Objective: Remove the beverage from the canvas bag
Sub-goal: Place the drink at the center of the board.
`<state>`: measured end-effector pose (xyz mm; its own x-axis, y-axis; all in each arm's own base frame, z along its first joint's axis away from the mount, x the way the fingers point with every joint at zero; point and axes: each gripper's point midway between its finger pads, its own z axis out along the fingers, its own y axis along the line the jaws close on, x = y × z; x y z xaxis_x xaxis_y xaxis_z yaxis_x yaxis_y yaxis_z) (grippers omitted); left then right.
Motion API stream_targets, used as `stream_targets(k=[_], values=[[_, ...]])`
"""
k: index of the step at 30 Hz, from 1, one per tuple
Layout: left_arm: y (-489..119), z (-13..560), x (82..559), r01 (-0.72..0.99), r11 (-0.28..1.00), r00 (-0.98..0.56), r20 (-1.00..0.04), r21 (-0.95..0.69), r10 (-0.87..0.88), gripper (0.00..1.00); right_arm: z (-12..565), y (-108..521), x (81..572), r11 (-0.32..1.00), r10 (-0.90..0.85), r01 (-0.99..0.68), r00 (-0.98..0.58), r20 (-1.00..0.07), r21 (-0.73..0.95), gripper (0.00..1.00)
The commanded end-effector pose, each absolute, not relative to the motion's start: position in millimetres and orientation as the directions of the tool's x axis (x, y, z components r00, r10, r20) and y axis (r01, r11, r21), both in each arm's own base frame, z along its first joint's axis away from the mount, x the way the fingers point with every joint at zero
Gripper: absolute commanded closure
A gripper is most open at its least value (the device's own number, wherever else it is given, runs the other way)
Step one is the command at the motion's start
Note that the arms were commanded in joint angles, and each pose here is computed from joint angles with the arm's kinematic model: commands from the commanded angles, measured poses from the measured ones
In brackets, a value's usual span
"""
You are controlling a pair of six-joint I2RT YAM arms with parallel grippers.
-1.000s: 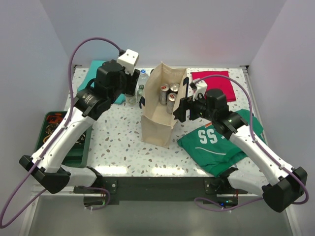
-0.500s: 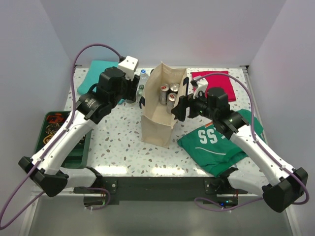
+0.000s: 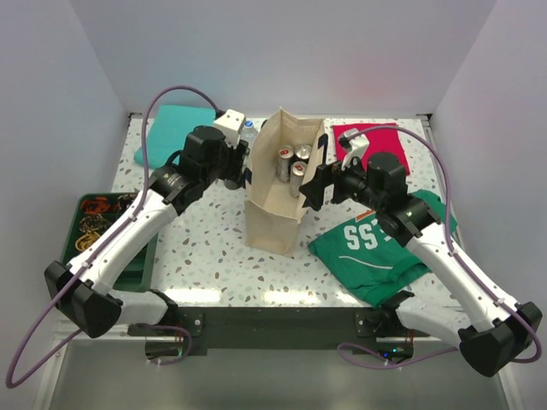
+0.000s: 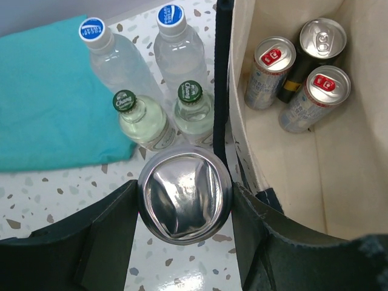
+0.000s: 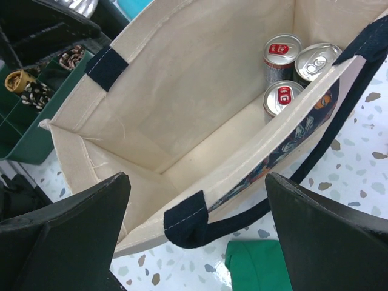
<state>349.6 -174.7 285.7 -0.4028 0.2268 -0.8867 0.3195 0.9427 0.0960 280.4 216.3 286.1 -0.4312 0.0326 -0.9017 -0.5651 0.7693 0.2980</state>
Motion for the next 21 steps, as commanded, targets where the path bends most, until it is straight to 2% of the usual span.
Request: stream_targets(k=[1, 21], values=[[-183.5, 309.9, 372.6, 0.290, 0.957, -0.295, -0.949, 0.023, 0.112, 1.00, 310.3, 213.8, 285.7, 0.779, 0.071, -0.558, -0.378, -0.923, 0.288, 0.02], [-188.7, 249.9, 382.8, 0.265, 0.964, -0.294, -0.955, -0.033, 0.048, 1.00, 298.4, 217.5, 292.0, 0.785, 0.047, -0.552, -0.402, -0.914, 0.283, 0.02]])
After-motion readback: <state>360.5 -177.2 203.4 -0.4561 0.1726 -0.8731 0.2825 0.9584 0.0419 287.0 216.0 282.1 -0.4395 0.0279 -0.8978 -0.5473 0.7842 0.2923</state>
